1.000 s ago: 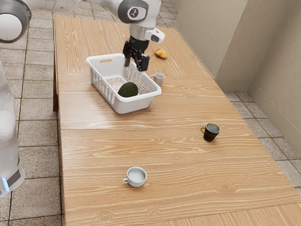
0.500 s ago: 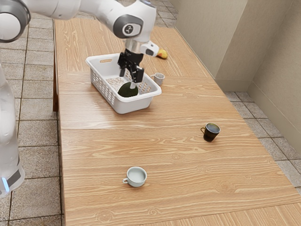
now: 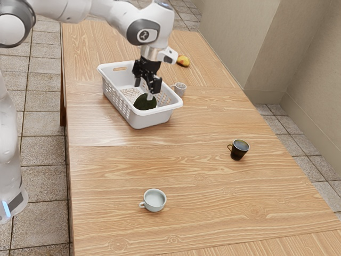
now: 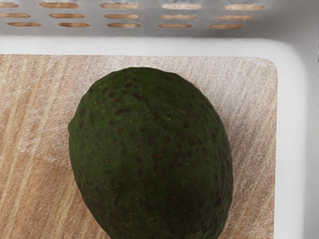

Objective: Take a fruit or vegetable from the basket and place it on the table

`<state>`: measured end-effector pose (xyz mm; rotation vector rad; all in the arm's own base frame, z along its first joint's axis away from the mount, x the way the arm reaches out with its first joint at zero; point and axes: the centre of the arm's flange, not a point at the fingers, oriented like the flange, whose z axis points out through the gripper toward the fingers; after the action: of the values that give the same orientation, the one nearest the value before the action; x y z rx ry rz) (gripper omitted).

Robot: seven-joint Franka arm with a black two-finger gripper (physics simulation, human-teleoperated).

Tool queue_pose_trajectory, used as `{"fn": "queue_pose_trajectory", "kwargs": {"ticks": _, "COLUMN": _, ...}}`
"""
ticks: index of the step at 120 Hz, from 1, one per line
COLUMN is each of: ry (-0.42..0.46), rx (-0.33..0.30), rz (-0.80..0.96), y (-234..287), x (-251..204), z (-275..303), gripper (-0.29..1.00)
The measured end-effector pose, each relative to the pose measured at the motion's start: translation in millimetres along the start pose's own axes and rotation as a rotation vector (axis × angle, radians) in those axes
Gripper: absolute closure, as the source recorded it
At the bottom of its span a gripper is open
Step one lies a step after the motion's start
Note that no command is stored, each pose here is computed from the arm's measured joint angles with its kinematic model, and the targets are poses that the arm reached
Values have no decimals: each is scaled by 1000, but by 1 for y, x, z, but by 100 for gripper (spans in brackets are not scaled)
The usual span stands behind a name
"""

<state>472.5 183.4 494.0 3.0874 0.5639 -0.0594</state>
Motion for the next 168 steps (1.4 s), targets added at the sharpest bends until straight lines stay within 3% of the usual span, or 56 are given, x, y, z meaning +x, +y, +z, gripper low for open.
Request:
{"fn": "queue_pose_trajectory", "kwargs": {"ticks": 147, "ry": -43, "rx": 12, "rz": -27, "y": 3, "x": 28, "z": 68, "gripper": 1}}
{"fn": "queue_pose_trajectory", "kwargs": {"ticks": 168, "ry": -46, "rx": 15, "rz": -43, "y": -1, "x": 29, "z": 71, "gripper": 20}}
